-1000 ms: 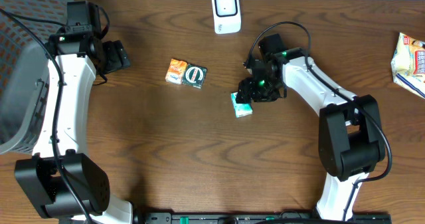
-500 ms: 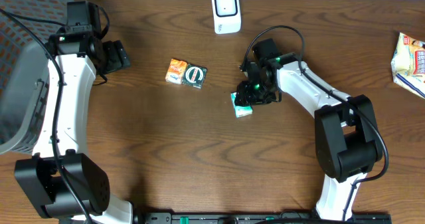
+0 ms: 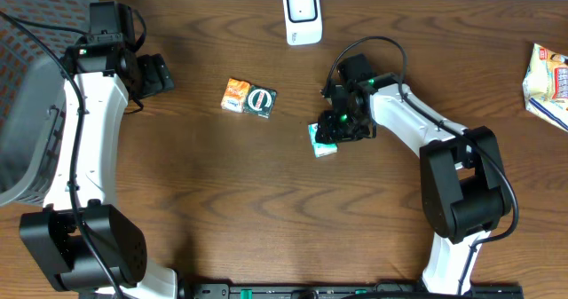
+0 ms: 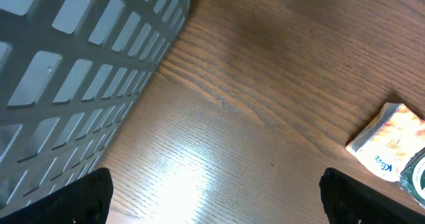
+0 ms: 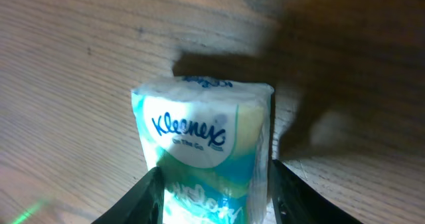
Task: Scan the item barcode
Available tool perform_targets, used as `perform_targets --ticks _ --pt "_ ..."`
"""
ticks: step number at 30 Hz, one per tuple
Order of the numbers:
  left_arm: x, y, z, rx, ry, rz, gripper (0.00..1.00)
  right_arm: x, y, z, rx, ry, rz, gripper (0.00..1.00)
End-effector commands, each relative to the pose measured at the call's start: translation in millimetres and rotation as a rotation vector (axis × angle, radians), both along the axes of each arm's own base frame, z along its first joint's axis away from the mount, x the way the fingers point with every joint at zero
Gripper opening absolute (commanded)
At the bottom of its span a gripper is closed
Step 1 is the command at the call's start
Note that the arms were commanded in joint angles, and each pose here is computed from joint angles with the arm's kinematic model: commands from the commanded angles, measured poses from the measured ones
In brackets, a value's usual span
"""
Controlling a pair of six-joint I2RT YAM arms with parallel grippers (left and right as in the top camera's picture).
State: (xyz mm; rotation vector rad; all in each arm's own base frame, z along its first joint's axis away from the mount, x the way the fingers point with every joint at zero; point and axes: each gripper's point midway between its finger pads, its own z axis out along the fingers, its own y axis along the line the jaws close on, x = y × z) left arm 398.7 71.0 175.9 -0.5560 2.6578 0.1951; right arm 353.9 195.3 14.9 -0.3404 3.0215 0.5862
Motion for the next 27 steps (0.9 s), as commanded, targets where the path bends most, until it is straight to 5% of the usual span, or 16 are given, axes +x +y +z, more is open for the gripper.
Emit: perform_targets --ticks 1,14,23,27 --pt "-1.0 0.4 -5.6 -0.001 0.018 -0.007 0.98 -3.8 -2.1 -1.9 -0.011 -0.001 -0.006 0.42" --pt "-1.0 0.4 -5.6 -0.001 0.018 -0.007 0.97 -3.1 -2.0 -3.3 -0.01 -0.007 -0.006 0.33" --pt "-1.0 0.4 -5.6 -0.001 0.018 -0.007 0.97 -4.0 -3.8 -6.1 -0.016 -0.007 -0.008 0.17" --pt "-1.0 0.4 -5.6 -0.001 0.018 -0.007 0.97 -3.3 -3.5 -6.0 -0.015 -0.01 -0.008 0.01"
